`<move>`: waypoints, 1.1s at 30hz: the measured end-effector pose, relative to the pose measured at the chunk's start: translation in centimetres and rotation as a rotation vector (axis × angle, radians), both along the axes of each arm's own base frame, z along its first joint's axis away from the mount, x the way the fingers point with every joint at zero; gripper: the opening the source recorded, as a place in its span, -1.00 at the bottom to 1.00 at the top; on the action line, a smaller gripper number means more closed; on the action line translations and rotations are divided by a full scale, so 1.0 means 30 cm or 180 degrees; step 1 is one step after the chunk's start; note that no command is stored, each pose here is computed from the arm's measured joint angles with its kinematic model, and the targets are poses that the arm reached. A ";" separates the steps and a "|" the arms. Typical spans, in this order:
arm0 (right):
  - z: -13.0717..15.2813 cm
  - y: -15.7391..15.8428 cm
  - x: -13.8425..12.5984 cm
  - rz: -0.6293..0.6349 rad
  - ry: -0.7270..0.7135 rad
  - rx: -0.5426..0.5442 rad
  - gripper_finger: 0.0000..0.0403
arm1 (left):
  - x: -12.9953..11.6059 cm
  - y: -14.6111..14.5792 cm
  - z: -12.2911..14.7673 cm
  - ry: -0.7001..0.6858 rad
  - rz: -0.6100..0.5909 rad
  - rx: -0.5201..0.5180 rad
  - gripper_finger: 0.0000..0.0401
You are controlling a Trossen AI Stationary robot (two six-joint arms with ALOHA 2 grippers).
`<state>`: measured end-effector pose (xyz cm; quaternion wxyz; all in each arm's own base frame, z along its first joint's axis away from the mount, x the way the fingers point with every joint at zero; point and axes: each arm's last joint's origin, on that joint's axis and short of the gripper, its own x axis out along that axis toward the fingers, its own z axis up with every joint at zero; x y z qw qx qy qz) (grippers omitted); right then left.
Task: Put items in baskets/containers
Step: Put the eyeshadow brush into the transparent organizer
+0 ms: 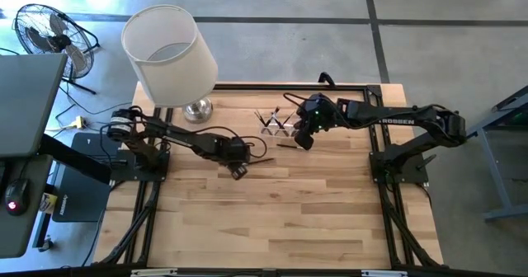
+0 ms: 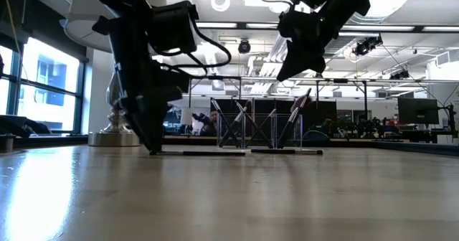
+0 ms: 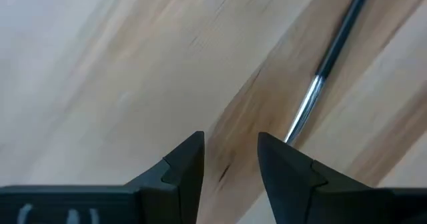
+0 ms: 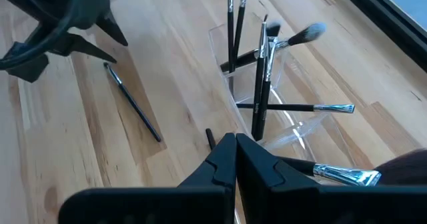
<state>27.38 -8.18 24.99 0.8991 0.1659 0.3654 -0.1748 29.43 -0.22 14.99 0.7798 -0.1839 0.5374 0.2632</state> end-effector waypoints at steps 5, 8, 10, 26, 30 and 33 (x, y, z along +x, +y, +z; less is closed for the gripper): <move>0.001 0.019 0.006 0.0046 -0.0013 0.0015 -0.97 | -0.005 0.001 0.015 0.0058 -0.0296 0.0066 -0.40; 0.001 0.032 0.010 0.0088 -0.0011 0.0010 -0.97 | -0.001 -0.002 0.015 0.0044 -0.0454 0.0022 -0.46; 0.001 0.039 0.012 0.0093 -0.0008 -0.0014 -0.98 | 0.000 -0.005 0.015 0.0057 -0.0604 -0.0035 -0.49; 0.001 0.045 0.014 0.0091 -0.0005 -0.0053 -0.98 | 0.019 -0.015 -0.007 0.0016 -0.1101 -0.0206 -0.50; 0.002 0.044 0.014 0.0091 -0.0014 -0.0054 -0.97 | 0.026 -0.012 -0.028 0.0111 -0.1197 -0.0068 -0.51; 0.003 0.045 0.016 0.0107 -0.0036 -0.0041 -0.98 | 0.028 -0.012 -0.048 0.0216 -0.1306 0.0011 -0.51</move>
